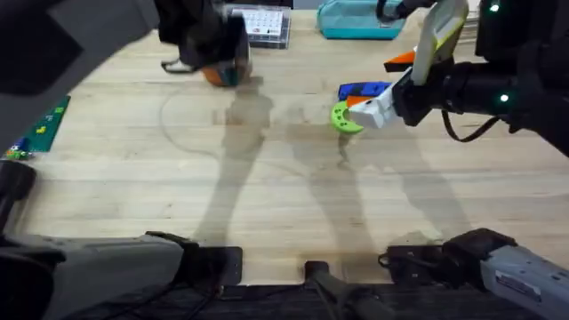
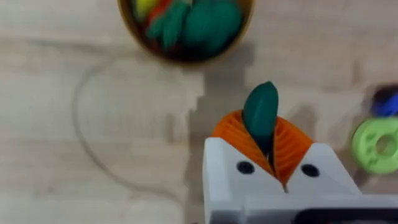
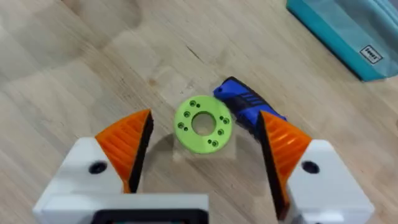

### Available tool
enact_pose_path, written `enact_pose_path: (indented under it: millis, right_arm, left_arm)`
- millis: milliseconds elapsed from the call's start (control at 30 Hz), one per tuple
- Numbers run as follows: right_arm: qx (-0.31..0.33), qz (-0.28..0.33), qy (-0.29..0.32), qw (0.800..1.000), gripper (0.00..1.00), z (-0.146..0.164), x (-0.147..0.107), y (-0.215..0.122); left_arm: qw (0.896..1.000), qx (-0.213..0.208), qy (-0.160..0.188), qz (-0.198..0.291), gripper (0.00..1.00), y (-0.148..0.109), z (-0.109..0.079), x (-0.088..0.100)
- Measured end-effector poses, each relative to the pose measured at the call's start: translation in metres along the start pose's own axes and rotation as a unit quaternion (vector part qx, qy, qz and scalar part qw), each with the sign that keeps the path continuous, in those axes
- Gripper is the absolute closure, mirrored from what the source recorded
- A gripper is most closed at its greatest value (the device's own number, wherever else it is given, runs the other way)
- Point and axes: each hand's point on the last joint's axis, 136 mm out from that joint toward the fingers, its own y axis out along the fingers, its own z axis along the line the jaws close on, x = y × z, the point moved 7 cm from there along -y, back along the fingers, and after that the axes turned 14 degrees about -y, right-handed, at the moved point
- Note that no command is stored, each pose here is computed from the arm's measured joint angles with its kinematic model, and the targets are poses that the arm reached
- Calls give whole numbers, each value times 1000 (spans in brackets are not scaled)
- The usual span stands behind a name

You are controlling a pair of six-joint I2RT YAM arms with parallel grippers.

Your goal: Pick up the gripper from the table and insert it into the empty holder that is missing its gripper. Then pick up a screw, insert it into the mounting hole, and use the screwdriver to tighten it. Finally, clean up the table by picking up the vegetable and placing it into the bucket.

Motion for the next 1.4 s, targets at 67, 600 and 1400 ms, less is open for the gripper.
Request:
enact_pose_path:
  millis: [67,600,1400]
  right_arm:
    - [0,0,0,1000,38,0,0,0]
    - [1,0,0,1000,38,0,0,0]
    - [1,0,0,1000,38,0,0,0]
  left_arm:
    - [999,-13,-1,-51,974,-7,-7,18]
    - [987,15,-33,-155,974,67,-6,73]
    - [919,-42,-371,-126,658,95,17,84]
